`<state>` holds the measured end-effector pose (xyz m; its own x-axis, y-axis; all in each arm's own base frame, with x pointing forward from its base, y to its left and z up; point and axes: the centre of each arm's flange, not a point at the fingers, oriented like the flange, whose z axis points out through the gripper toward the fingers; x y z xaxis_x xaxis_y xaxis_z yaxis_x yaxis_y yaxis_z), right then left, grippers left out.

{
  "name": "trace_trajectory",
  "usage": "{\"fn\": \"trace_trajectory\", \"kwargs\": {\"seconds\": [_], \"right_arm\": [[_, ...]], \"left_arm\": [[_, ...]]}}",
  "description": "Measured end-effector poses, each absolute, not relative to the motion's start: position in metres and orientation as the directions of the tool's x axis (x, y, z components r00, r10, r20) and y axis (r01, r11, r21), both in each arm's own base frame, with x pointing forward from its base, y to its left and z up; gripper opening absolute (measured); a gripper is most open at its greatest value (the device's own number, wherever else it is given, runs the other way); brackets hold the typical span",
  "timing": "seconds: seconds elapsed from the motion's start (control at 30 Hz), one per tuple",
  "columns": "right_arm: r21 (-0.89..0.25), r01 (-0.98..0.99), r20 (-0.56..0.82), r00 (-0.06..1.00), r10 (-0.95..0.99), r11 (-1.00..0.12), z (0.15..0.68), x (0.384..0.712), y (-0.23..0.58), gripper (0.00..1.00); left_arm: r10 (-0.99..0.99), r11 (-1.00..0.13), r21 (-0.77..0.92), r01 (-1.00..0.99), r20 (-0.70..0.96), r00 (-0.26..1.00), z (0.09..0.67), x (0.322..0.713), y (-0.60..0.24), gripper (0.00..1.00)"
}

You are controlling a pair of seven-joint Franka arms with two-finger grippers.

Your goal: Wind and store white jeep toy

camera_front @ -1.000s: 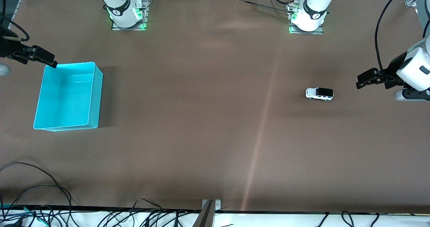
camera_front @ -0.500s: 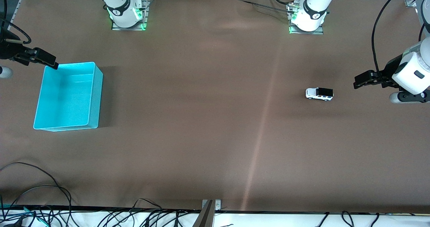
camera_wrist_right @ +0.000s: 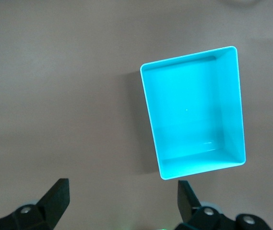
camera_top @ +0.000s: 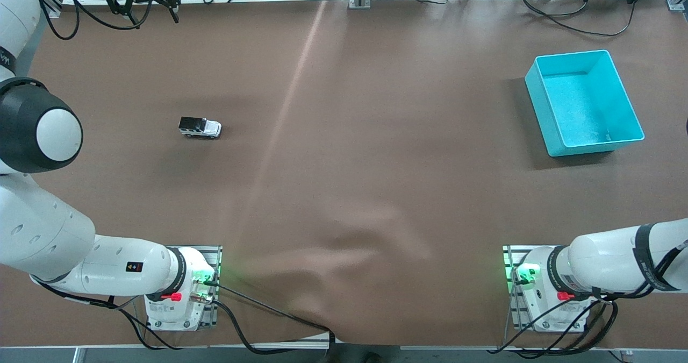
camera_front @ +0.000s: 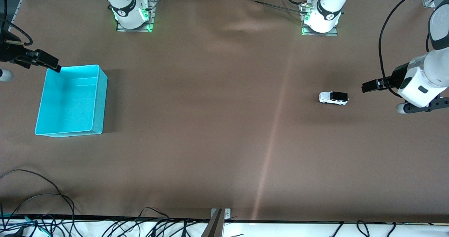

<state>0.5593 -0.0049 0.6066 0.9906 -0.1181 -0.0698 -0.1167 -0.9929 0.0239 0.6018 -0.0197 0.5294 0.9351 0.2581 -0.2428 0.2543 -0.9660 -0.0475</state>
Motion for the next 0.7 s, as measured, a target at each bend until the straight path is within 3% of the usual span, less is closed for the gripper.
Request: {"fn": "trace_trajectory", "kwargs": {"seconds": [0.4, 0.7], "right_arm": [[0.021, -0.105, -0.052, 0.993, -0.106, -0.994, 0.614, 0.560, 0.002, 1.00], [0.019, -0.088, -0.040, 0.995, -0.089, -0.996, 0.620, 0.560, 0.012, 1.00]], "left_arm": [[0.637, -0.771, -0.171, 0.613, -0.228, 0.736, 0.507, 0.606, -0.026, 1.00], [0.851, -0.525, -0.236, 0.818, -0.162, 0.500, 0.474, 0.607, -0.023, 1.00]]}}
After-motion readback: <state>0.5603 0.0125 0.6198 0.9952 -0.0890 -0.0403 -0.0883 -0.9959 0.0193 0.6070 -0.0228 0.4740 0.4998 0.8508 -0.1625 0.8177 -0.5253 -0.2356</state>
